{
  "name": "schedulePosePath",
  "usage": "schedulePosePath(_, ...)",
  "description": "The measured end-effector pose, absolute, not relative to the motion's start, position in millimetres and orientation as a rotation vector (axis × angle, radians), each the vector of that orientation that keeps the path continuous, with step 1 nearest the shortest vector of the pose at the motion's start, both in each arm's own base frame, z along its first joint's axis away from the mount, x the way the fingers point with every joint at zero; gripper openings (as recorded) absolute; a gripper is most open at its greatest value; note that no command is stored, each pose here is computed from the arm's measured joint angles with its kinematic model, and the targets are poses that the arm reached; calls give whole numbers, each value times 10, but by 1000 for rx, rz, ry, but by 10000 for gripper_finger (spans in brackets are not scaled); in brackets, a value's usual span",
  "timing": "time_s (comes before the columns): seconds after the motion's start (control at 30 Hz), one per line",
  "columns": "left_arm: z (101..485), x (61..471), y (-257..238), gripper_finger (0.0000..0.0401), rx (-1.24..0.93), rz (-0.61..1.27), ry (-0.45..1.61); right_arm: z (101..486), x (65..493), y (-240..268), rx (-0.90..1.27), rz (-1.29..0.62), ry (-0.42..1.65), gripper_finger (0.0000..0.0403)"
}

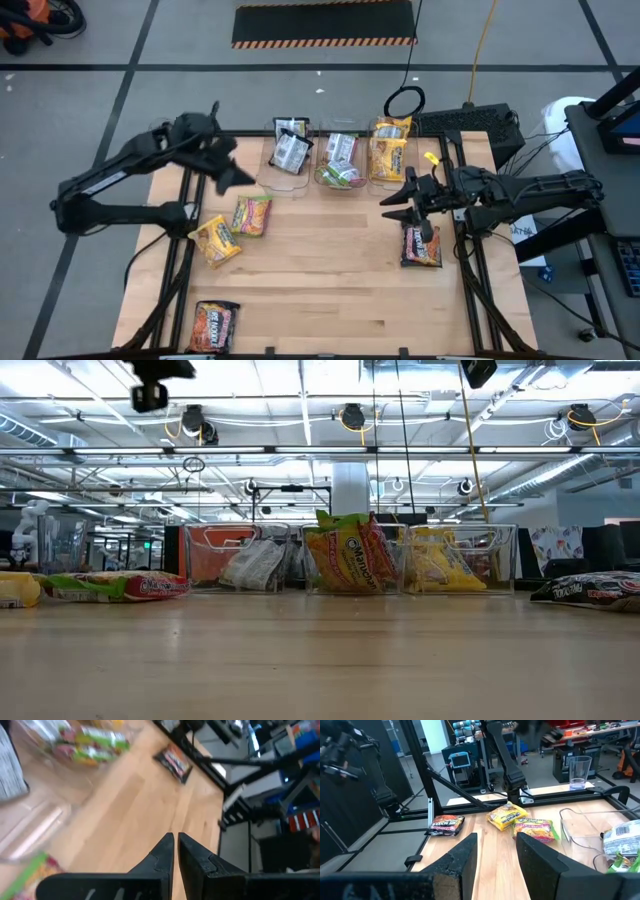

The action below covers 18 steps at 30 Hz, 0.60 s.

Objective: Sort Maruchan noodles
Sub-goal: Put the black noodle pack into the left transparent bin

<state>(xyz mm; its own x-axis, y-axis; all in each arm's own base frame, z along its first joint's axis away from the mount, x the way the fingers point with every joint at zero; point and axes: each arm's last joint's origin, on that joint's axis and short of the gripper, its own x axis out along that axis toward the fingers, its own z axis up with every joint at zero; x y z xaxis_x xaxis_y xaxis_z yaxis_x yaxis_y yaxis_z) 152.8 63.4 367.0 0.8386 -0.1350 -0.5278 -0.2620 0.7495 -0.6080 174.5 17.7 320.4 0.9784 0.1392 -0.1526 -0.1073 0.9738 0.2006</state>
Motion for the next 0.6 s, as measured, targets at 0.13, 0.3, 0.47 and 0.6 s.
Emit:
schedulePosePath(0.13, 3699, 1362, 378, 28, -712, 77, 631, 3170, 1792, 181, 193, 123, 188, 130)
schedulePosePath(0.3, 3713, 1176, 173, 28, -641, 80, 663, 3058, 1948, 195, 191, 119, 249, 130)
schedulePosePath(0.47, 3718, 1042, 71, 28, -611, 60, 679, 2970, 2254, 227, 219, 129, 205, 130)
schedulePosePath(0.6, 3689, 926, 12, 28, -581, 20, 732, 2915, 2558, 261, 222, 164, 79, 130)
